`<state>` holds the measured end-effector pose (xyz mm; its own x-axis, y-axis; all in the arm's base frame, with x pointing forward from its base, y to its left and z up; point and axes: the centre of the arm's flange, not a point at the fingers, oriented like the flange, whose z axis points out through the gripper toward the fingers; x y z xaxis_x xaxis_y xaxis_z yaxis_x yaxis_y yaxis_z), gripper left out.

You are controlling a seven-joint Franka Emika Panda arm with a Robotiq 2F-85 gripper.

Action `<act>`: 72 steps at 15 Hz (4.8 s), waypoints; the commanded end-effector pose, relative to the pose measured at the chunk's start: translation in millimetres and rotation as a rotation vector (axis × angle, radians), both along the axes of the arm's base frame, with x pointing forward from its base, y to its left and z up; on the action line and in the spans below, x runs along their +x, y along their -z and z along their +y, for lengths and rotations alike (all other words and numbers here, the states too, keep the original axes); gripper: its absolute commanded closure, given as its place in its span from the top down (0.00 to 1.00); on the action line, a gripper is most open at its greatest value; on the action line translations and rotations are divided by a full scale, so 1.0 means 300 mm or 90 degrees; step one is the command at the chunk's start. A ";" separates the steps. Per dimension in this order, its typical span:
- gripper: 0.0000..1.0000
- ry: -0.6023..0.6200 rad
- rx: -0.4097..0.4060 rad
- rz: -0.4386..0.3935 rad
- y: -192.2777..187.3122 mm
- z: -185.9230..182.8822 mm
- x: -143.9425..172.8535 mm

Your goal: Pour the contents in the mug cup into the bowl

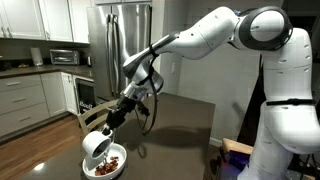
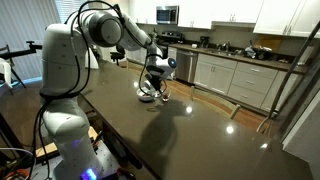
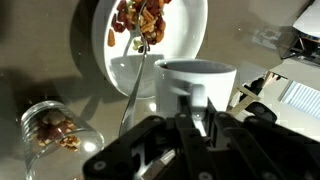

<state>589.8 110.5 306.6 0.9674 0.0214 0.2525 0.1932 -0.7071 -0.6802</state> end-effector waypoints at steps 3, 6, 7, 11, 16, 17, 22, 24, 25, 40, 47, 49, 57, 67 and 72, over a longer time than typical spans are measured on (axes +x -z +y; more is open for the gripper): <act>0.04 -0.007 -0.017 -0.048 -0.035 0.014 -0.050; 0.04 -0.011 -0.021 -0.056 -0.046 0.012 -0.062; 0.04 -0.013 -0.021 -0.060 -0.052 0.013 -0.063; 0.04 -0.021 -0.022 -0.084 -0.085 0.014 -0.069; 0.04 -0.032 -0.025 -0.116 -0.127 0.018 -0.086; 0.04 -0.034 -0.026 -0.125 -0.137 0.018 -0.092; 0.04 -0.029 -0.022 -0.187 -0.177 0.011 -0.124; 0.04 -0.027 -0.023 -0.209 -0.201 0.008 -0.133; 0.04 -0.027 -0.022 -0.218 -0.212 0.008 -0.140; 0.04 0.006 -0.005 -0.092 -0.125 -0.051 -0.118; 0.04 0.034 0.010 -0.017 -0.159 -0.099 -0.103; 0.04 0.052 0.009 -0.009 -0.172 -0.114 -0.098; 0.04 0.179 0.023 0.065 -0.187 -0.237 -0.082; 0.04 0.343 0.056 0.148 -0.181 -0.435 -0.096; 0.04 0.407 0.091 0.189 -0.159 -0.546 -0.123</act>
